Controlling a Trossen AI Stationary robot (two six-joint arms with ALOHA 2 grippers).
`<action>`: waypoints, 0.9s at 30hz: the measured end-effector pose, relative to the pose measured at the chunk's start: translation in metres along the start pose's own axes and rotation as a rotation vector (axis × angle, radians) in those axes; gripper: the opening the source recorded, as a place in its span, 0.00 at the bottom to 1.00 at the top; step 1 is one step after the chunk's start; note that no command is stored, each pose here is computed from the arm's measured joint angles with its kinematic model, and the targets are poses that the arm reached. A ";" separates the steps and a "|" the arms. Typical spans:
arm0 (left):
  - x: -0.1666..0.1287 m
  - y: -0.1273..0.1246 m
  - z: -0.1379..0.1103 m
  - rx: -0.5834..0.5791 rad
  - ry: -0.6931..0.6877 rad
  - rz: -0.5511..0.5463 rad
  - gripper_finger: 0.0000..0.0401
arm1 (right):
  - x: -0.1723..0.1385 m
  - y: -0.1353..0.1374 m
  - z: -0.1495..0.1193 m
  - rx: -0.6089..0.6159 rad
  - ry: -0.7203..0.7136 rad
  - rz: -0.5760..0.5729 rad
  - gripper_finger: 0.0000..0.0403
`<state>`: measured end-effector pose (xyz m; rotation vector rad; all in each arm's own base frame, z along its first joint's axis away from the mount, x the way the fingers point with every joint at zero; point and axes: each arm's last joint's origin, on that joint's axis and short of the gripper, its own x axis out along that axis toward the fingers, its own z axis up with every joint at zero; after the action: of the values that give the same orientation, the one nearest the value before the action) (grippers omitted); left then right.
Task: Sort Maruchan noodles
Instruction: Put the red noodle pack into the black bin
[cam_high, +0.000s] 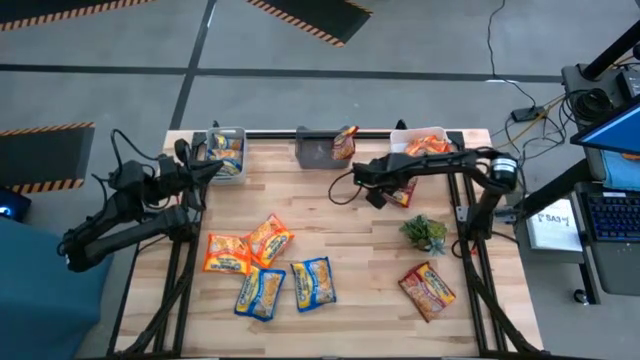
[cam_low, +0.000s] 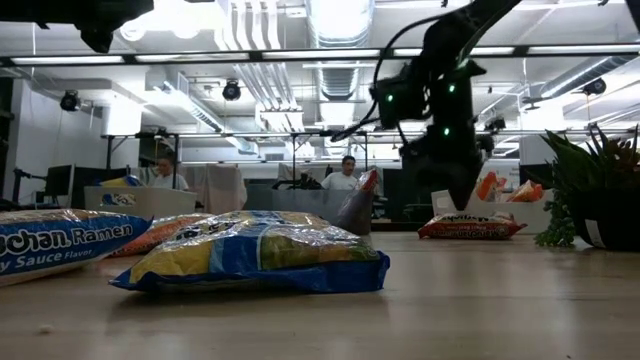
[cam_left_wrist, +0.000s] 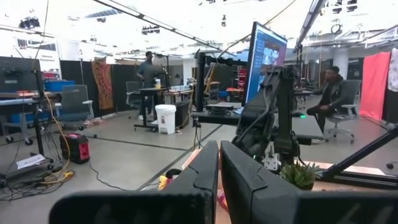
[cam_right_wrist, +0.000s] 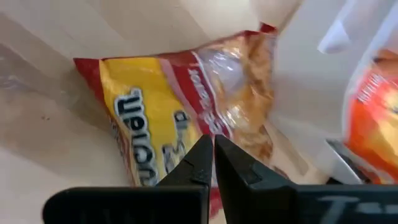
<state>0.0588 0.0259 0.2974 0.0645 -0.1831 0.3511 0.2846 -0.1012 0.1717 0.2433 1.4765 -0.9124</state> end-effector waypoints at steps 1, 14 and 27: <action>0.000 0.000 0.000 0.000 0.000 0.000 0.00 | 0.004 0.003 0.001 -0.008 0.006 -0.002 0.02; 0.000 0.000 0.000 0.000 -0.004 0.004 0.00 | -0.038 0.054 0.018 -0.181 -0.296 0.418 0.02; 0.002 0.000 -0.002 -0.007 -0.002 0.005 0.00 | -0.066 0.043 0.008 -0.241 -0.317 0.691 0.28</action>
<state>0.0608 0.0271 0.2961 0.0577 -0.1866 0.3552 0.3291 -0.0537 0.2165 0.3794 1.0772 -0.1983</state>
